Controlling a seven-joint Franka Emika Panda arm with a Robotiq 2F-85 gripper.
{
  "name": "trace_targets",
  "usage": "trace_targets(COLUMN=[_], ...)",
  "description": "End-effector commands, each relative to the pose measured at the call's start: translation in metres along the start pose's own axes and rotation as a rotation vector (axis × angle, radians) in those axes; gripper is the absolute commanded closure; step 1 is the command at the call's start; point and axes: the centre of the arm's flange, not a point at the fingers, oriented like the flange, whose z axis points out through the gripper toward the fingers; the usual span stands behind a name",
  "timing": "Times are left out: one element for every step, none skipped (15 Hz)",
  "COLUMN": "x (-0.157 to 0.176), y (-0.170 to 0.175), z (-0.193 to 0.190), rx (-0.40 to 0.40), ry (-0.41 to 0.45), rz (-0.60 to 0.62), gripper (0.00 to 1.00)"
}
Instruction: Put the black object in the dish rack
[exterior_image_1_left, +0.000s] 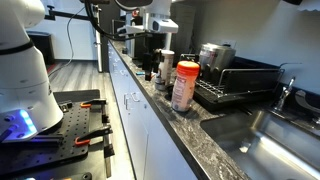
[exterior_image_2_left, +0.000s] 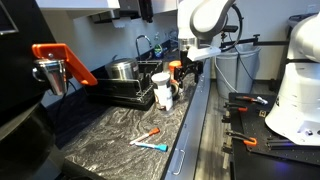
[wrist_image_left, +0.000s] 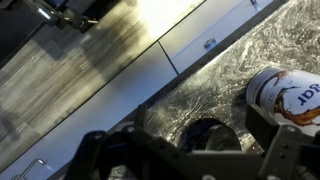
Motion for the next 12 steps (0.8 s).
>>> trace_targets(x=[0.018, 0.02, 0.022, 0.024, 0.026, 0.028, 0.031, 0.033, 0.034, 0.036, 0.039, 0.041], y=[-0.007, -0.009, -0.009, -0.008, -0.011, -0.014, -0.014, -0.015, -0.017, -0.017, -0.016, -0.018], z=[0.013, 0.015, 0.017, 0.019, 0.021, 0.022, 0.022, 0.022, 0.022, 0.022, 0.023, 0.023], rx=[-0.021, -0.023, -0.027, -0.029, -0.032, -0.035, -0.04, -0.042, -0.047, -0.052, -0.057, -0.055], ry=[0.035, 0.041, 0.046, 0.051, 0.054, 0.059, 0.065, 0.07, 0.076, 0.082, 0.082, 0.073], rz=[0.072, 0.085, 0.097, 0.105, 0.113, 0.121, 0.125, 0.132, 0.141, 0.151, 0.158, 0.16], gripper=[0.0, 0.0, 0.0, 0.0, 0.0, 0.0, 0.0, 0.0, 0.0, 0.0, 0.0, 0.0])
